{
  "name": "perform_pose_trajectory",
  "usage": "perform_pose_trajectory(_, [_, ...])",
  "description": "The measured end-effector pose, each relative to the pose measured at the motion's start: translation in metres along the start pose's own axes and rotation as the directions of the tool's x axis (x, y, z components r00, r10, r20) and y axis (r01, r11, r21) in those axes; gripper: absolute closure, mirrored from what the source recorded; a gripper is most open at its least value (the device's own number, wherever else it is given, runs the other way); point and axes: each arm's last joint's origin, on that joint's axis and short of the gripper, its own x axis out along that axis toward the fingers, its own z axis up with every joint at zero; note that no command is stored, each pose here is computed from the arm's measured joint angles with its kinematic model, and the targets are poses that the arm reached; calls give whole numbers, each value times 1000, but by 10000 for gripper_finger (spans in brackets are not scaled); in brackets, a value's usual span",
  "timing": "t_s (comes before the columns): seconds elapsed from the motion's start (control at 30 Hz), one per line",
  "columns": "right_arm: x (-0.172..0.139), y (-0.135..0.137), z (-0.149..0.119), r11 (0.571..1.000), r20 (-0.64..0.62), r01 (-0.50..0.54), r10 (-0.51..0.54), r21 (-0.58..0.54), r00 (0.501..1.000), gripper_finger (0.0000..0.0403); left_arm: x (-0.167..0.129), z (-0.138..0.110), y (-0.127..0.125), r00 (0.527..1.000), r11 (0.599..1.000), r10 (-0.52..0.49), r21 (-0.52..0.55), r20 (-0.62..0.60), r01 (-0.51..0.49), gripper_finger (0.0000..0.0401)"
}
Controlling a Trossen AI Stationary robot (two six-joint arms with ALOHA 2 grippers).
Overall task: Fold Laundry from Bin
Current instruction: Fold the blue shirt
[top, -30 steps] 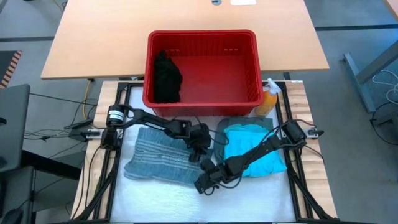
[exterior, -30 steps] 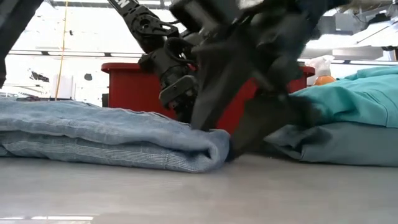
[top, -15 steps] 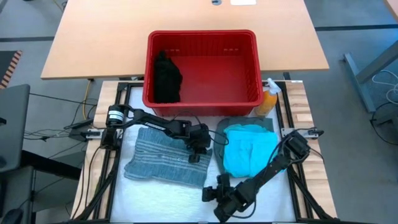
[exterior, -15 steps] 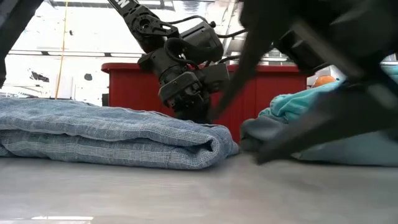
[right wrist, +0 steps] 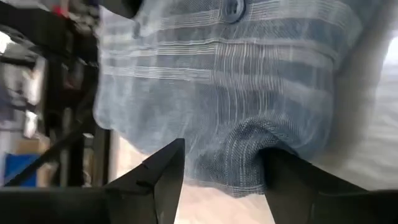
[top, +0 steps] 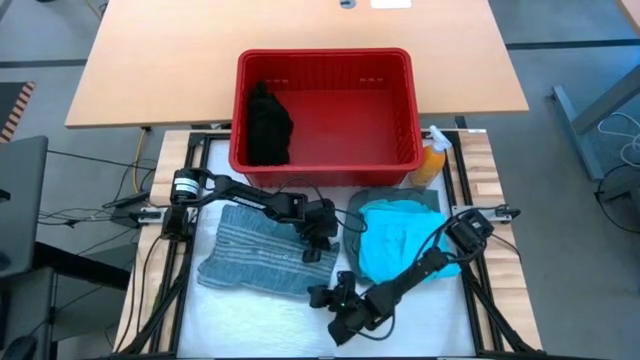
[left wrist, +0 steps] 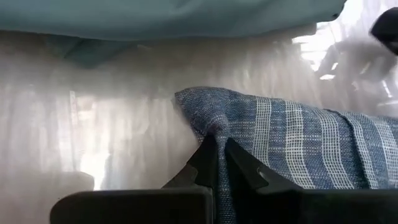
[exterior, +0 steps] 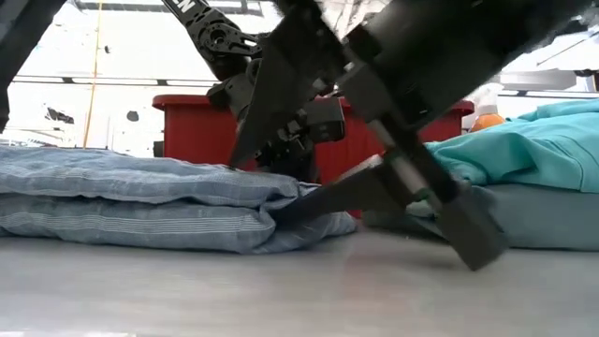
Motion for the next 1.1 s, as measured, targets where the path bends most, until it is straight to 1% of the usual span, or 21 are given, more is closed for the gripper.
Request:
perform_pose_trajectory(0.03, [4,1,2,1000,-25,19,-19,-16,999,188,0,0,0,1000,1000,-6,-3,0,6,401])
perform_pose_trajectory(0.1, [9,5,5,996,-76,44,-50,-78,996,218,-2,1,-1,1000,1000,-10,-11,4,10,401])
perform_pose_trajectory(0.17, [12,8,5,989,-133,60,-77,-133,988,277,-5,2,-1,1000,1000,-9,-19,12,10,401])
perform_pose_trajectory(0.23, [12,12,3,980,-205,64,-103,-188,973,353,-10,3,-1,1000,1000,-12,-20,22,12,401])
perform_pose_trajectory(0.27, [10,13,1,973,-242,66,-121,-222,963,374,-13,4,0,1000,1000,-10,-21,28,10,401])
perform_pose_trajectory(0.3, [7,13,-2,965,-270,74,-143,-251,952,380,-15,4,-1,1000,1000,-9,-22,25,9,400])
perform_pose_trajectory(0.4, [-1,9,-8,957,-301,112,-193,-266,934,372,-18,6,-2,999,1000,-15,22,35,14,383])
perform_pose_trajectory(0.47, [-5,6,-10,955,-301,131,-212,-266,930,373,-18,7,-3,997,997,-56,63,50,53,360])
perform_pose_trajectory(0.53, [-8,5,-11,951,-310,136,-223,-277,924,380,-18,8,-5,994,994,-87,74,60,83,330])
perform_pose_trajectory(0.6, [-9,4,-12,948,-325,137,-231,-287,917,381,-17,10,-7,994,994,-75,84,74,69,296])
perform_pose_trajectory(0.7, [-9,4,-12,941,-337,132,-239,-311,911,381,-17,13,-9,994,997,-20,76,103,12,243])
perform_pose_trajectory(0.8, [-10,4,-13,940,-339,131,-241,-316,909,380,-17,16,-10,992,999,-28,49,124,23,198])
perform_pose_trajectory(0.87, [-10,3,-13,937,-338,132,-245,-323,909,379,-16,16,-12,992,998,-40,50,121,35,174])
perform_pose_trajectory(0.9, [-10,3,-13,935,-339,130,-246,-329,908,379,-16,15,-13,993,998,-27,67,117,20,165])
perform_pose_trajectory(0.97, [-10,3,-13,932,-341,128,-248,-339,907,378,-14,15,-17,994,991,28,124,108,-41,151])
perform_pose_trajectory(1.1, [-10,2,-13,928,-342,125,-251,-350,906,378,-12,15,-24,989,973,106,195,105,-125,141])
